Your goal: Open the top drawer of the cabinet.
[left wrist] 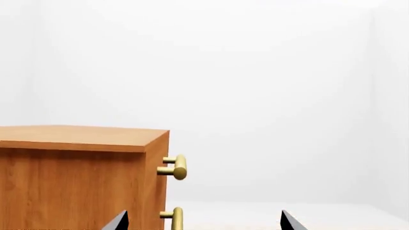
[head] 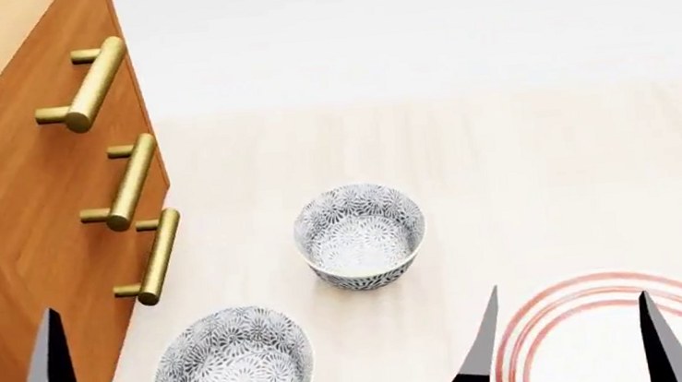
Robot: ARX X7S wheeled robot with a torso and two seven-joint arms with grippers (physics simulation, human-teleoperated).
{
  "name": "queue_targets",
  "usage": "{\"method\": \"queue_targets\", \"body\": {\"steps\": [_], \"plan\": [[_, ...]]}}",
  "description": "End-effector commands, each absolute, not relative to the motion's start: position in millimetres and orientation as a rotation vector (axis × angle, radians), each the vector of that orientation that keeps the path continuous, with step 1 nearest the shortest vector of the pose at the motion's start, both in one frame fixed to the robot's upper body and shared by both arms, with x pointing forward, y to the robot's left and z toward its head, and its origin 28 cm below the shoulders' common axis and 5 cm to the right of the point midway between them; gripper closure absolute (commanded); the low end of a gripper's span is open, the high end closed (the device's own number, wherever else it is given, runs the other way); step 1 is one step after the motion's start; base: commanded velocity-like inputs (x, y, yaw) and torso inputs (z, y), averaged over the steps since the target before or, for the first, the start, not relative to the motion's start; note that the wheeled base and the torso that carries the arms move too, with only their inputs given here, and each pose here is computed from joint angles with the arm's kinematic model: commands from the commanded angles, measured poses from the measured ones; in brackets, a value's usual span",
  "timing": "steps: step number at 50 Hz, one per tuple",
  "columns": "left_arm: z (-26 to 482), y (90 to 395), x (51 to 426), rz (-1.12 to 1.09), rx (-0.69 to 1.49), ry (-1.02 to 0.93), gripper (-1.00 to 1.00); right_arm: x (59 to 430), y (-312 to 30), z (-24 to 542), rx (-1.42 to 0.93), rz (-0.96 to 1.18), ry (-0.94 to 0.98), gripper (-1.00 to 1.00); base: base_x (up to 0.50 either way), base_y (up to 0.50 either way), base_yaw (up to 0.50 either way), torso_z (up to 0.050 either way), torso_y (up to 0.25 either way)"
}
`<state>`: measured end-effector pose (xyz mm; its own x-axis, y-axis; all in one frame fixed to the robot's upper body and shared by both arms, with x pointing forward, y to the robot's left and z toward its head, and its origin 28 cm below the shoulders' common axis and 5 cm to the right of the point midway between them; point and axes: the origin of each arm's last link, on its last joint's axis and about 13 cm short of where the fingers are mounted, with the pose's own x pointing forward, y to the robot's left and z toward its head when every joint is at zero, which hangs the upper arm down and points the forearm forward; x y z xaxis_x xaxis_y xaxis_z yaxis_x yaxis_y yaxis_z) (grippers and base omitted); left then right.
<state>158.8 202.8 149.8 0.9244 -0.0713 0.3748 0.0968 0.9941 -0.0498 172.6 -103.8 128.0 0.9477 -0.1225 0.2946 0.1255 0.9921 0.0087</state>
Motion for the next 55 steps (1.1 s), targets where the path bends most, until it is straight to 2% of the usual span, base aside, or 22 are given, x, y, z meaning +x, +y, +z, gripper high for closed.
{"method": "queue_targets", "body": {"steps": [1, 24, 55], "plan": [[143.9, 203.7, 162.3, -0.087, -0.063, -0.379, -1.0, 173.7, -103.1, 129.4, -0.006, -0.127, -0.305, -1.0, 0.0, 0.0, 0.0, 0.0, 0.0], [151.8, 199.6, 156.3, -0.118, -0.05, -0.382, -1.0, 174.1, -103.2, 128.0, -0.013, -0.115, -0.301, -1.0, 0.0, 0.0, 0.0, 0.0, 0.0], [160.2, 200.1, 148.6, -0.145, -0.043, -0.404, -1.0, 170.2, -102.8, 131.9, -0.017, -0.113, -0.31, -1.0, 0.0, 0.0, 0.0, 0.05, 0.0]]}}
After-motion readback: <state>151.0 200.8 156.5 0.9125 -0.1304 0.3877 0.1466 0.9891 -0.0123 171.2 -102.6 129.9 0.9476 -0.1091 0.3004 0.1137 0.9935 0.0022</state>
